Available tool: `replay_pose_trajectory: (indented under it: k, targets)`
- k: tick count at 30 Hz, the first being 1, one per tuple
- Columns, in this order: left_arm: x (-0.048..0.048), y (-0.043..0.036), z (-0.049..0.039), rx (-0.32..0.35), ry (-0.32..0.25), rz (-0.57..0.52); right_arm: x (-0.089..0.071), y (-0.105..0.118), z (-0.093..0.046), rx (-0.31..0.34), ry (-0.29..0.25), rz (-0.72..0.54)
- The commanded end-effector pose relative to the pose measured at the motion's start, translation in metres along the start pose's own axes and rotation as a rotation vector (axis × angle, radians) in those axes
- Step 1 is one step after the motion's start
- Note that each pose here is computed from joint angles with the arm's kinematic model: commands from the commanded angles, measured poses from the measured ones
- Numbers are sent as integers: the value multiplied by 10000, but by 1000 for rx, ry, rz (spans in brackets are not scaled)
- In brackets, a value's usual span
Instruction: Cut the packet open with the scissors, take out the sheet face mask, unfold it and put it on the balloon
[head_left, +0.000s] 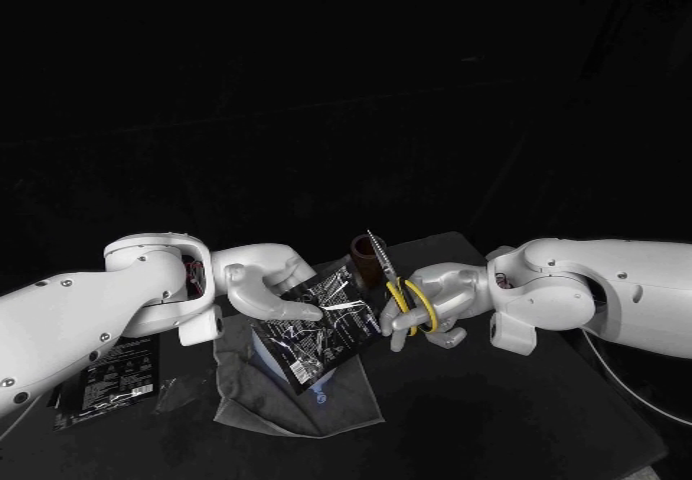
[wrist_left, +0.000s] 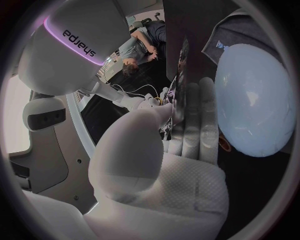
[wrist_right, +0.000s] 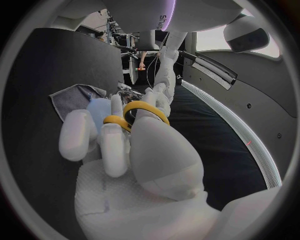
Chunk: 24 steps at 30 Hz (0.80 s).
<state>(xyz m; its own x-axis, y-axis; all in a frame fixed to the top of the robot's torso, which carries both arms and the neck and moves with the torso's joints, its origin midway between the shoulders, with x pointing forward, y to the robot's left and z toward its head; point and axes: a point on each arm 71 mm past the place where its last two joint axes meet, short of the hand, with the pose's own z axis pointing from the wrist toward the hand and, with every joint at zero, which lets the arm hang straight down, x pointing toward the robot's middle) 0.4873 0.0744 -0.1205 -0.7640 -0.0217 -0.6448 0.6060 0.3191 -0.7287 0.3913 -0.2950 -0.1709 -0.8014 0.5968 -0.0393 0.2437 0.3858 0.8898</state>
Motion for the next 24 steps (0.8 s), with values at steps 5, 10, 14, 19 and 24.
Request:
replay_pose_trajectory:
  k: [5, 10, 14, 19, 24]
  targets:
    - [-27, 39, -9, -11, 2, -69, -25, 68, -98, -155, -186, 65]
    - [-51, 90, -35, -31, -9, -90, -31, 70, -164, -248, -310, 153]
    - [-65, 118, -56, -40, -17, -102, -5, 64, -169, -275, -361, 202]
    - [-79, 143, -81, -46, -26, -109, 14, 41, -156, -271, -412, 248]
    - [-87, 158, -95, -50, -32, -113, 12, -27, -136, -205, -448, 261]
